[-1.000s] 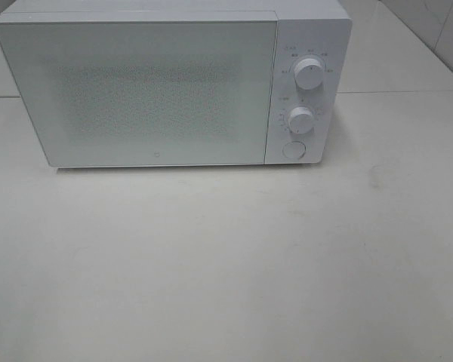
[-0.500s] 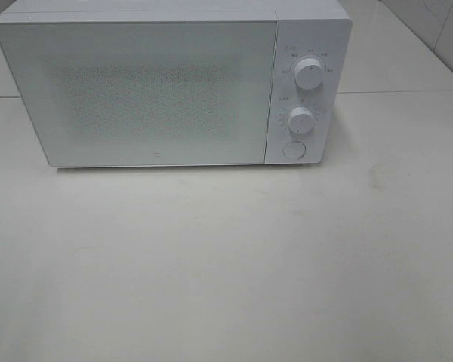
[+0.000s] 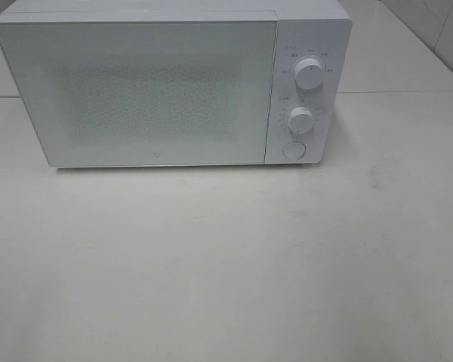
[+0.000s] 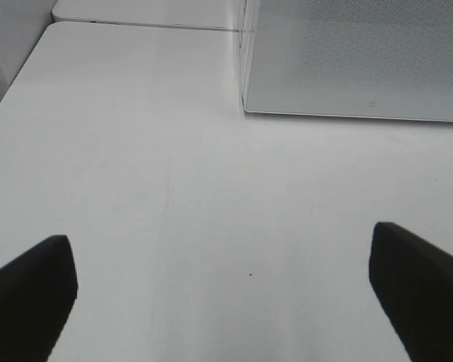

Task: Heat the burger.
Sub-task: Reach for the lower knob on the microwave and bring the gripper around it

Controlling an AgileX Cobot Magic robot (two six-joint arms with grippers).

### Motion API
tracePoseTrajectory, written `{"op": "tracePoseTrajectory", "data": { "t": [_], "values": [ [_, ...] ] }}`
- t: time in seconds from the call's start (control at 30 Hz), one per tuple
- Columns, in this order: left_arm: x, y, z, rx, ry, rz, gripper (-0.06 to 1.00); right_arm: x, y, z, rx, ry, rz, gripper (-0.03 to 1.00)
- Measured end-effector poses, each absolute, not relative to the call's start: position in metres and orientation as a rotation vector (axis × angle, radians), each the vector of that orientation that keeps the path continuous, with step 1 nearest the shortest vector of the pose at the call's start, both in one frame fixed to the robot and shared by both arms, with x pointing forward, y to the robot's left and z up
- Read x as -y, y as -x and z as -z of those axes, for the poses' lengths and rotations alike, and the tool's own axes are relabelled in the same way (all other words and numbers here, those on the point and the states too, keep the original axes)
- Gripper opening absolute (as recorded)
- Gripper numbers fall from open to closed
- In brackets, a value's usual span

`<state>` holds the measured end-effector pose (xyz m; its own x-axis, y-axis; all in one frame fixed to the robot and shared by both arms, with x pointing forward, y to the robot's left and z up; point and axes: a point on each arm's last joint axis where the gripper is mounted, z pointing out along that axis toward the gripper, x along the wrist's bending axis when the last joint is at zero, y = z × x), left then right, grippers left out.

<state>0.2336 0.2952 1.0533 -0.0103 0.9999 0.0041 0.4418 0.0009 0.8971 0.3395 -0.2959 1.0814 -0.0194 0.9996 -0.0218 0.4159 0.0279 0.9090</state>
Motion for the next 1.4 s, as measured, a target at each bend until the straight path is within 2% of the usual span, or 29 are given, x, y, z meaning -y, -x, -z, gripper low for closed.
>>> {"op": "tracePoseTrajectory", "data": {
  "t": [0.9, 1.4],
  "values": [
    [-0.295, -0.234, -1.053, -1.546, -1.534, -0.966, 0.97, 0.280, -0.419, -1.069, -1.533, -1.366, -1.085, 0.75],
    [-0.295, -0.234, -1.053, -1.546, -1.534, -0.966, 0.97, 0.277, -0.411, -1.037, -1.376, -1.221, -1.274, 0.75]
  ]
}}
